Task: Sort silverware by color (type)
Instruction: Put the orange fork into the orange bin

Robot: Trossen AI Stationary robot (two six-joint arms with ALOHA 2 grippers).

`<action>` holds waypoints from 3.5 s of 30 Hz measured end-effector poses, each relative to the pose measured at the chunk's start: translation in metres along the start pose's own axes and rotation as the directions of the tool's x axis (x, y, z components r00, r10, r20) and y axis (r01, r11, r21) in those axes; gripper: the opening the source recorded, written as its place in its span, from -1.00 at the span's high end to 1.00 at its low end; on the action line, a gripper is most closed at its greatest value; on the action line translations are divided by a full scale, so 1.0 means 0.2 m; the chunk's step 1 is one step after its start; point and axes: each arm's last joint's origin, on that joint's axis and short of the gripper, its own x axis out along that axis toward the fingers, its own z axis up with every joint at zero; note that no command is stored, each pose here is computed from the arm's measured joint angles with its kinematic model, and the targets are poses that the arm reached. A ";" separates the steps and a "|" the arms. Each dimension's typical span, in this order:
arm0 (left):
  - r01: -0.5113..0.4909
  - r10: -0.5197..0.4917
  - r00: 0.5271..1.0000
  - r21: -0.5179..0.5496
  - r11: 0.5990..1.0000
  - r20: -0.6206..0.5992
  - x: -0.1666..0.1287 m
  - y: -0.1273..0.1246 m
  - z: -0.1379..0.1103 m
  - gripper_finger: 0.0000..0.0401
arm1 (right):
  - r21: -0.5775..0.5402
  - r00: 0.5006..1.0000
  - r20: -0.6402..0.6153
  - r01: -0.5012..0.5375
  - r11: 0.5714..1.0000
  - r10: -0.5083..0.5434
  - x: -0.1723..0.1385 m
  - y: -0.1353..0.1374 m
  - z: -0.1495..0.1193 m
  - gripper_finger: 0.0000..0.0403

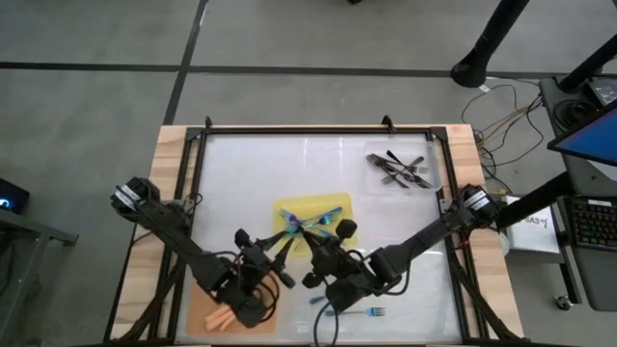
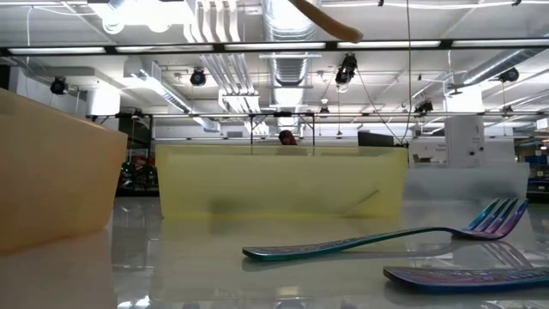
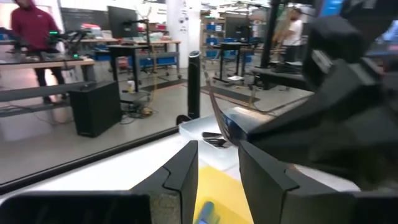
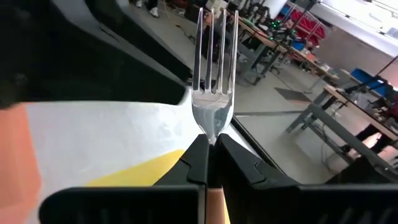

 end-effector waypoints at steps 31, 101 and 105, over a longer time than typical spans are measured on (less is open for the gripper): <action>-0.033 0.034 0.999 0.069 0.997 -0.002 0.07 0.04 0.09 0.52 | -0.201 0.995 0.026 0.095 0.975 -0.092 0.08 -0.05 0.05 0.94; 0.539 -0.420 0.802 -0.212 0.815 0.424 0.75 0.86 -0.08 0.52 | -0.112 0.991 0.060 0.126 0.986 -0.120 0.28 -0.81 -0.16 0.94; 0.540 -0.413 0.801 -0.227 0.811 0.433 0.83 0.78 -0.08 0.52 | -0.084 0.985 0.149 0.102 0.991 -0.089 0.31 -0.77 -0.21 0.94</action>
